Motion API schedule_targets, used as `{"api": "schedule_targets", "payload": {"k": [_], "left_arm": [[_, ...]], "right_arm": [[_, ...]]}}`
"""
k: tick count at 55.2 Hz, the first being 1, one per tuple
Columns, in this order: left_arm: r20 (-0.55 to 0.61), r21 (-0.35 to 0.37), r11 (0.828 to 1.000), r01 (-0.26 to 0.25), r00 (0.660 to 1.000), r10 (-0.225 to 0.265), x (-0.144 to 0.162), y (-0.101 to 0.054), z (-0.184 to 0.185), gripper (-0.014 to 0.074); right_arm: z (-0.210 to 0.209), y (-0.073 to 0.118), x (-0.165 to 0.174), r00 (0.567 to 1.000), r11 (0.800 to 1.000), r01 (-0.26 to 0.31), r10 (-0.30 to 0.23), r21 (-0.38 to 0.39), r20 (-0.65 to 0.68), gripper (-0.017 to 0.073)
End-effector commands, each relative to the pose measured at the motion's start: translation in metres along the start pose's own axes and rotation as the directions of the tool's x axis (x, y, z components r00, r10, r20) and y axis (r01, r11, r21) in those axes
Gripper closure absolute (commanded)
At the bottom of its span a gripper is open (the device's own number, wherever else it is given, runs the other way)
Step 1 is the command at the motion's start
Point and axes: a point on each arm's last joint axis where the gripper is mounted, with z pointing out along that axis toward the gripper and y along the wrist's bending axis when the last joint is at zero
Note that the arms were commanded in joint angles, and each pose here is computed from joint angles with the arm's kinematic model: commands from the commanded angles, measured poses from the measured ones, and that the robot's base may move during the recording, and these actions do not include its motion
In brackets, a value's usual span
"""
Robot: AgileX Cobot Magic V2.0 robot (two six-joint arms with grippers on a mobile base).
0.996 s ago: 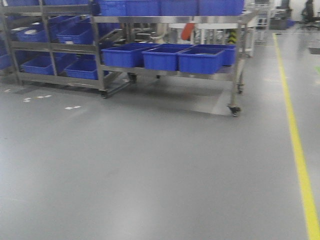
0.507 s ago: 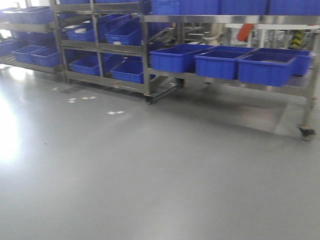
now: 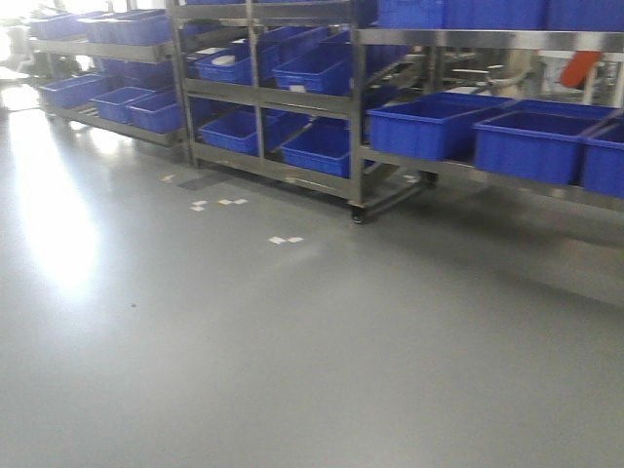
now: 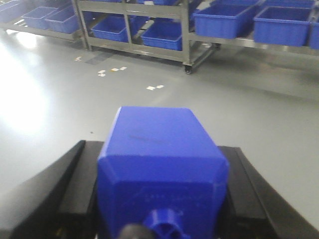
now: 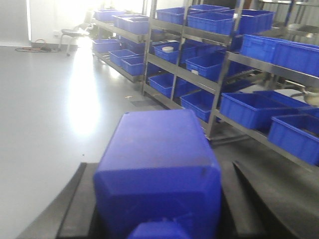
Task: Pick and sort blue part to right shelf
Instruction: 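Drive the base along the aisle holding both parts, then drive the base to the rack of open blue bins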
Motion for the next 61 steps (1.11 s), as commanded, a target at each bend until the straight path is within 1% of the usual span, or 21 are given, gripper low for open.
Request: {"api": "schedule_targets", "payload": {"k": [1, 61], "left_arm": [[0.092, 0.020, 1.000, 0.002, 0.996, -0.004, -0.0157, -0.0012, -0.0015, 0.0257], [0.092, 0.020, 1.000, 0.002, 0.996, -0.004, -0.0157, -0.0012, -0.0015, 0.0257]], "right_arm": [[-0.0052, -0.0021, -0.0172, 0.992, 1.000, -0.004, 0.001, 0.023, 0.125, 0.0345], [-0.0052, -0.0021, -0.0172, 0.992, 1.000, -0.004, 0.001, 0.023, 0.125, 0.0345]]}}
